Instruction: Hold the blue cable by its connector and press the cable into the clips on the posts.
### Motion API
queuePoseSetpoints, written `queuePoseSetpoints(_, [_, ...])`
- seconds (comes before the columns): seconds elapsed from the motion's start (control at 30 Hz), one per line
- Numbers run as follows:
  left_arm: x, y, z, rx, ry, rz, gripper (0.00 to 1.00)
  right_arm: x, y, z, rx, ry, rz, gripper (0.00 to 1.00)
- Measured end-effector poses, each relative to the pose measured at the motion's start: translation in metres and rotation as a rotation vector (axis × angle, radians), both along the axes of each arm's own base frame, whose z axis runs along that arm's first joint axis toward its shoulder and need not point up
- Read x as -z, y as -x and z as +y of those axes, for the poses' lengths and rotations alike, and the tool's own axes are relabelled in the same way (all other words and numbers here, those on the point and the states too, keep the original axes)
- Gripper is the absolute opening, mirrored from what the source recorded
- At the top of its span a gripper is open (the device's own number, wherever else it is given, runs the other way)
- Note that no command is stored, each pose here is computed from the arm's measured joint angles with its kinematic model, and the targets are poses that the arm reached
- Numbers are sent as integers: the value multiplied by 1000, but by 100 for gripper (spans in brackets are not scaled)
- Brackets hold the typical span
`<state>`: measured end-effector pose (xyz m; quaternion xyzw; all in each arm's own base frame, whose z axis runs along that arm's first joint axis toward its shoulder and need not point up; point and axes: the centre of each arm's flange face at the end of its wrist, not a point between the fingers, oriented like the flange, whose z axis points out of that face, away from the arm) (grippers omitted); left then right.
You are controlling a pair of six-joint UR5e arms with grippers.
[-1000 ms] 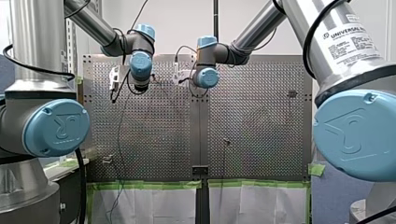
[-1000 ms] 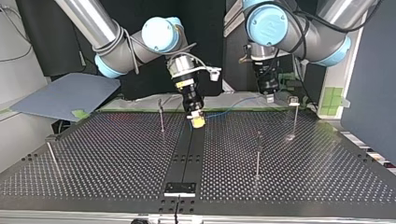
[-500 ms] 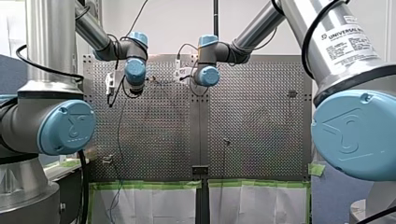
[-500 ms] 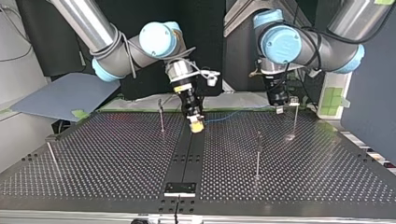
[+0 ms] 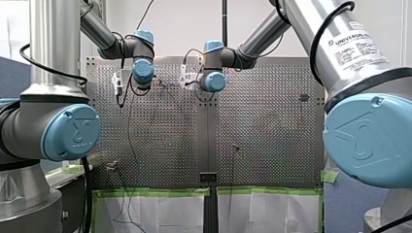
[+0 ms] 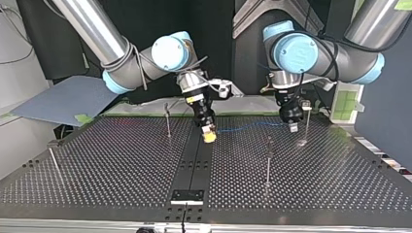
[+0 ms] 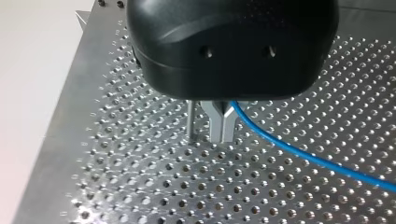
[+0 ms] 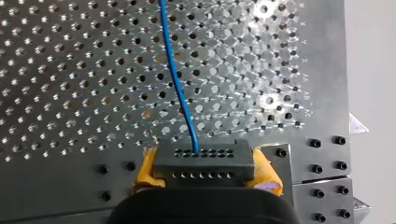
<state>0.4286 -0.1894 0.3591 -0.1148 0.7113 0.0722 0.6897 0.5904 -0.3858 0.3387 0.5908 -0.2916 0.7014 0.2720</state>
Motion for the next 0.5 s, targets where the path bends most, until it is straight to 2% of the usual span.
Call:
queuePoseSetpoints(0.17, [10, -5, -1, 1, -7, 26, 0, -1, -4, -4, -6, -7, -13, 0])
queuePoseSetpoints(0.5, [9, -23, -7, 21, 5, 27, 0, -2, -2, -15, 0, -21, -29, 0])
